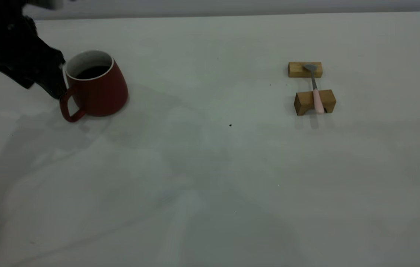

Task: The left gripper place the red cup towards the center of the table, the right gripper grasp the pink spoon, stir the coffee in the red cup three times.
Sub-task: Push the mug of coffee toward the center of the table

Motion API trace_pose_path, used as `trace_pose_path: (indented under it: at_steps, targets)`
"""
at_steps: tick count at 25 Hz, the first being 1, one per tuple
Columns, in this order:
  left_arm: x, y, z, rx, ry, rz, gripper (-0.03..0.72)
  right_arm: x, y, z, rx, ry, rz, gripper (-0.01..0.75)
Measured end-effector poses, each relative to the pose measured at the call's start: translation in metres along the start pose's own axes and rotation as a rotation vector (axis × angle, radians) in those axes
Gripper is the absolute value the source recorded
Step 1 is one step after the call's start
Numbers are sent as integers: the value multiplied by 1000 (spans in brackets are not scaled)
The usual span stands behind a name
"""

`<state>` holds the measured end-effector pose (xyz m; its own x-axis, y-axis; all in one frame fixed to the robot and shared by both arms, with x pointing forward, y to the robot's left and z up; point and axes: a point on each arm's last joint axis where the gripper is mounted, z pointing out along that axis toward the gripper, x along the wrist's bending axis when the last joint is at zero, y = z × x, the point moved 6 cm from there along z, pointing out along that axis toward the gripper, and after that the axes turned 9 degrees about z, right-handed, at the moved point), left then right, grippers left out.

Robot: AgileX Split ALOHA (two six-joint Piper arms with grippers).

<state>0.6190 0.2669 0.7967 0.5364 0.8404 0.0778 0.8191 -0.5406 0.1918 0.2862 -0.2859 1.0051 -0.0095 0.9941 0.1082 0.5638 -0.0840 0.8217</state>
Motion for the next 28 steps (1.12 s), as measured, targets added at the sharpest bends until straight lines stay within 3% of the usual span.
trace_pose_path:
  at_steps: [5, 12, 22, 28]
  targets:
    - [-6, 9, 21, -31, 14, 55, 622, 0, 0, 0, 0, 0, 0, 418]
    - [-10, 12, 40, -45, 22, 70, 518, 0, 0, 0, 0, 0, 0, 418]
    - [-11, 21, 44, -44, 18, 85, 195, 0, 0, 0, 0, 0, 0, 418]
    - [-17, 26, 43, -48, 14, 104, 195, 0, 0, 0, 0, 0, 0, 418]
